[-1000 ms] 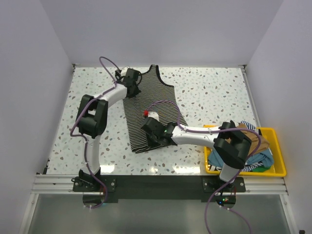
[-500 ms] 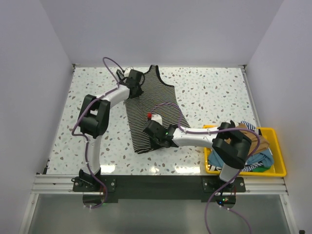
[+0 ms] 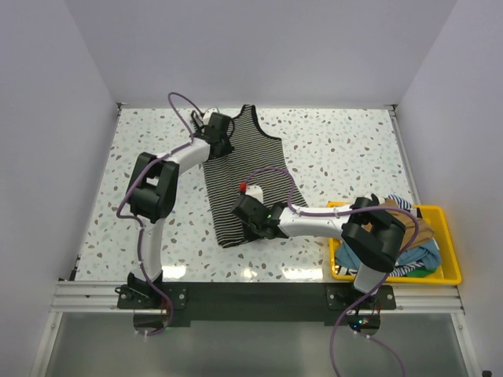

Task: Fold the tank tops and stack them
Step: Fold the tank top

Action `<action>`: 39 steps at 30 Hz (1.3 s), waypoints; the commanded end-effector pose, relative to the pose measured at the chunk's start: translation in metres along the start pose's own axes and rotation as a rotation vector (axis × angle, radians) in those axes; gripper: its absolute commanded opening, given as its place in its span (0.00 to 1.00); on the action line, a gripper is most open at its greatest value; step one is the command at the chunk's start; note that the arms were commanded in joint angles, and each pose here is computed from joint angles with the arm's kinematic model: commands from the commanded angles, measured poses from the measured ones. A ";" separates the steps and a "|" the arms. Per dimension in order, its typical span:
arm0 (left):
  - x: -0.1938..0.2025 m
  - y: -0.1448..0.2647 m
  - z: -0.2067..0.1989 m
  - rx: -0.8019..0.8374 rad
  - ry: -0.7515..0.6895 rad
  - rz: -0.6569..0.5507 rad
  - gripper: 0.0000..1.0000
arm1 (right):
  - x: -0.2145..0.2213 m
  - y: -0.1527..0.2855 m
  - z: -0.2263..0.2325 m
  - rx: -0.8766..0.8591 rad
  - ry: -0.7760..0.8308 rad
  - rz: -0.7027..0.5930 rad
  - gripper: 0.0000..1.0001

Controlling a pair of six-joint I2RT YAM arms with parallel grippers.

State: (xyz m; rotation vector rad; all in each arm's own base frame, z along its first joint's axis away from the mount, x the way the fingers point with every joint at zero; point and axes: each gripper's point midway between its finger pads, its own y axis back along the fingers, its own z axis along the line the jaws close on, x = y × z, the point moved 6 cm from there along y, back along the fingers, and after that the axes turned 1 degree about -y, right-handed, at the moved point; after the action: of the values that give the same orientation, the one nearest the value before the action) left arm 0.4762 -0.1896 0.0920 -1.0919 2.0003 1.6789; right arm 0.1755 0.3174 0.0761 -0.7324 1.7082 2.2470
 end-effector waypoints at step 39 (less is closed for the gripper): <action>0.021 0.009 0.022 0.047 0.037 0.045 0.01 | -0.004 -0.016 0.052 -0.022 0.238 -0.082 0.18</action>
State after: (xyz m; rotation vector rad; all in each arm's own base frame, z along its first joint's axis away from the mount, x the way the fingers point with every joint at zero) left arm 0.4496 -0.1776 0.0902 -1.0781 2.0736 1.6259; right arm 0.1705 0.3514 0.0681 -1.0452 1.8153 2.1268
